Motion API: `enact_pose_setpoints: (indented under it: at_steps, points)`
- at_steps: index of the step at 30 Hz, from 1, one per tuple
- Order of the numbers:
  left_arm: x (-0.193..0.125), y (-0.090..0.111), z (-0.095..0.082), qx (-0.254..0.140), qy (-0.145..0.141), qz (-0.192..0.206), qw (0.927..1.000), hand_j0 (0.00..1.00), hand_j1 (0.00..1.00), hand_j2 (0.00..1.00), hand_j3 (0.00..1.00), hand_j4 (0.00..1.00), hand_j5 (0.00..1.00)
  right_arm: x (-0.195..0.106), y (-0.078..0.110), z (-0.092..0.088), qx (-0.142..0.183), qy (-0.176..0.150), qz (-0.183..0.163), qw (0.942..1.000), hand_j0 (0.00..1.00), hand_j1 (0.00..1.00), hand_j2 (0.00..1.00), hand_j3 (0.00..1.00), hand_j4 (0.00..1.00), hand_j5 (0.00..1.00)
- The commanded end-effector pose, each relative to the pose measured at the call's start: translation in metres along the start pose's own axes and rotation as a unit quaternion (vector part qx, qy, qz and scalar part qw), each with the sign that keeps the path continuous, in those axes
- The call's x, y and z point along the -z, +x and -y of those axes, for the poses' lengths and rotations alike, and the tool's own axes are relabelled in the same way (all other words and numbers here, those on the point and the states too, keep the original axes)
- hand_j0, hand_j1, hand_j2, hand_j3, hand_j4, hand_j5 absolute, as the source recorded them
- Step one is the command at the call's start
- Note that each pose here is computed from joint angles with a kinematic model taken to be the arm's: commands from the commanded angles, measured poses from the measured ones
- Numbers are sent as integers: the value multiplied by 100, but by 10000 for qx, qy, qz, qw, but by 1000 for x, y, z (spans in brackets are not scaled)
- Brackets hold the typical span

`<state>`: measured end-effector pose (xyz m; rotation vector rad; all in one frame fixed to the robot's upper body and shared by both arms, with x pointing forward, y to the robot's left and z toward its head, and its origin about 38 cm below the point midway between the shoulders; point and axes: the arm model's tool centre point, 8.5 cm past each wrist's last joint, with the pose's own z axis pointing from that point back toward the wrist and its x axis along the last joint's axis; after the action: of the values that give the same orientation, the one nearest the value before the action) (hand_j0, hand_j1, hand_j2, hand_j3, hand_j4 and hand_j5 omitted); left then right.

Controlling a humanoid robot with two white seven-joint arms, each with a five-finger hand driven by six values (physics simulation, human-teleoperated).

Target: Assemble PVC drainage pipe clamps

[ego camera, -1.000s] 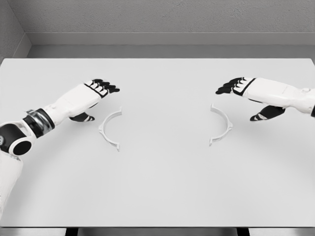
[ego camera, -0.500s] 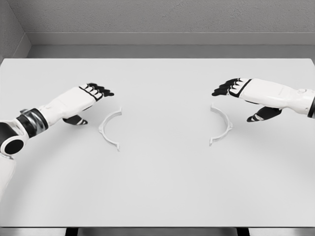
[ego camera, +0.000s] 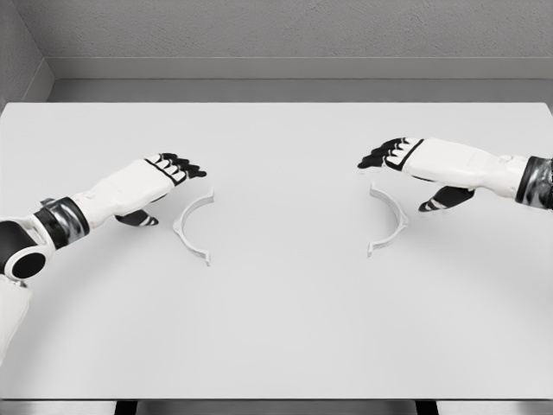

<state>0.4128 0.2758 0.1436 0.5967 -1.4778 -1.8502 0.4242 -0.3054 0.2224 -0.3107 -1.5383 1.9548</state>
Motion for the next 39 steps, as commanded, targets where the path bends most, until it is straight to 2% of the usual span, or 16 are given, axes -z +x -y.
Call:
enact_pose_setpoints:
  at_steps: [1, 5, 7, 9, 13, 21, 24, 28, 39]
  points:
    - [2, 3, 0, -20, 17, 50, 10000, 100, 100, 100, 100, 100, 100, 7, -11, -14, 159, 78, -166, 9997, 100, 100, 100, 100, 100, 100]
    - [4, 11, 0, 33, 16, 149, 9999, 100, 100, 100, 100, 100, 100, 3, -35, -27, 397, 202, -509, 9977, 100, 100, 100, 100, 100, 100]
    - [5, 13, 0, 30, 17, 177, 9998, 100, 100, 100, 100, 100, 100, 3, -39, -33, 466, 271, -583, 9968, 100, 100, 100, 100, 100, 100]
    - [7, 15, 1, 27, 4, 206, 9998, 100, 100, 100, 100, 100, 100, 16, -35, -48, 580, 418, -481, 9963, 100, 100, 100, 100, 100, 100]
    - [8, 17, 1, 14, 15, 224, 9997, 100, 100, 100, 100, 100, 100, 23, -31, -53, 593, 479, -397, 9963, 100, 100, 100, 100, 100, 100]
    - [12, 24, 1, 24, 27, 318, 9995, 100, 100, 100, 100, 100, 100, 29, -29, -50, 542, 475, -358, 9968, 100, 100, 100, 100, 100, 100]
    - [15, 27, 2, -3, 42, 359, 9993, 100, 100, 100, 100, 100, 100, 27, -36, -48, 572, 477, -450, 9962, 100, 100, 100, 100, 100, 100]
    - [19, 31, 1, -39, 96, 404, 9991, 100, 100, 100, 100, 100, 100, 23, -45, -56, 677, 557, -597, 9944, 100, 100, 100, 100, 100, 100]
    - [28, 41, -1, -108, 189, 498, 9985, 100, 100, 100, 100, 100, 100, 36, -37, -55, 660, 501, -462, 9955, 100, 100, 100, 100, 100, 100]
